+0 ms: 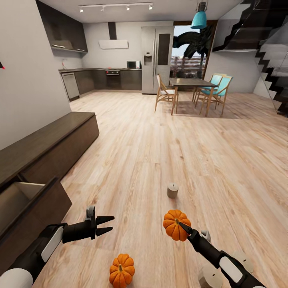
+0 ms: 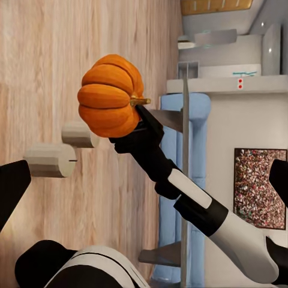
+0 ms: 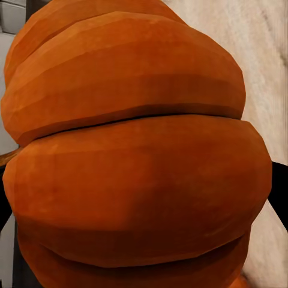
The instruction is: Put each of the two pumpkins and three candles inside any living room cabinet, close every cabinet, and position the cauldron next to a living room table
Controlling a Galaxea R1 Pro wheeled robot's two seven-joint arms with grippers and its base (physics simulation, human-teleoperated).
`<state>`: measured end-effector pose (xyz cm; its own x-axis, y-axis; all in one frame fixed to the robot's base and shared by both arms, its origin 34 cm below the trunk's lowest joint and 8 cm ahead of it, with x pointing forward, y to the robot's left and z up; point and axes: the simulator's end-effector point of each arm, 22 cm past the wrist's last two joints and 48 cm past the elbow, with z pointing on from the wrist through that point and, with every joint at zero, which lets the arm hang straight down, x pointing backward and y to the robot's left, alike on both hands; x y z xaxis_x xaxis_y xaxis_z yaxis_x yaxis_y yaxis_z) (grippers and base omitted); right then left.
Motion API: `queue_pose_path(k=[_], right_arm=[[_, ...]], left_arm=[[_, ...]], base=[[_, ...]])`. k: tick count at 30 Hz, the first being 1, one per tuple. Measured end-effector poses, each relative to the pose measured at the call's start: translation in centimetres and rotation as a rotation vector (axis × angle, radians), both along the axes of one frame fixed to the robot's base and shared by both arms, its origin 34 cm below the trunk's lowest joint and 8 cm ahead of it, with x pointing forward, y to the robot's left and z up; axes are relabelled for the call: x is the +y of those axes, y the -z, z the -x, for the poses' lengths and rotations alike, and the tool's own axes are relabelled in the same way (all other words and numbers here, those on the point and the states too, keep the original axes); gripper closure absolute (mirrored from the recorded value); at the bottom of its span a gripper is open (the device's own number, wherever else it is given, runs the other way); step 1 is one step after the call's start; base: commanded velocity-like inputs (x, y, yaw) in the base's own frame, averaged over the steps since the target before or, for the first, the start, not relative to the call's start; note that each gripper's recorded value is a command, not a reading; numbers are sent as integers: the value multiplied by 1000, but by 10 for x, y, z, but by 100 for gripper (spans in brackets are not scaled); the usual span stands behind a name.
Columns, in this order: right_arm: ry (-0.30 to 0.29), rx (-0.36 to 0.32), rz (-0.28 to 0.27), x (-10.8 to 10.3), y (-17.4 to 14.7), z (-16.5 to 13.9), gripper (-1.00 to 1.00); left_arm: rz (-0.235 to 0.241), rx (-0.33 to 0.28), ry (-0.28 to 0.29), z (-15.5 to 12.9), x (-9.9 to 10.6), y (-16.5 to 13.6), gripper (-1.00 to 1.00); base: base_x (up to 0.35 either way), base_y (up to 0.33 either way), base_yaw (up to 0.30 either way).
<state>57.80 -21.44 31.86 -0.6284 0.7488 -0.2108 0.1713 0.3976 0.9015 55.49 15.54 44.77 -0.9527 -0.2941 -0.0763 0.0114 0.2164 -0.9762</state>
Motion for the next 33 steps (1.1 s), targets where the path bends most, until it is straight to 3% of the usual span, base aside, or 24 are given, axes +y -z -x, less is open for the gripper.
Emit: queue_pose_path(k=[7, 33], right_arm=[[3, -2, 1, -1, 0, 0, 100], [3, 1, 0, -1, 0, 0, 100]], left_arm=[[0, 0, 0, 0, 1, 0, -100], [0, 1, -1, 0, 1, 0, -100]], base=[[134, 0, -6], [2, 0, 0]])
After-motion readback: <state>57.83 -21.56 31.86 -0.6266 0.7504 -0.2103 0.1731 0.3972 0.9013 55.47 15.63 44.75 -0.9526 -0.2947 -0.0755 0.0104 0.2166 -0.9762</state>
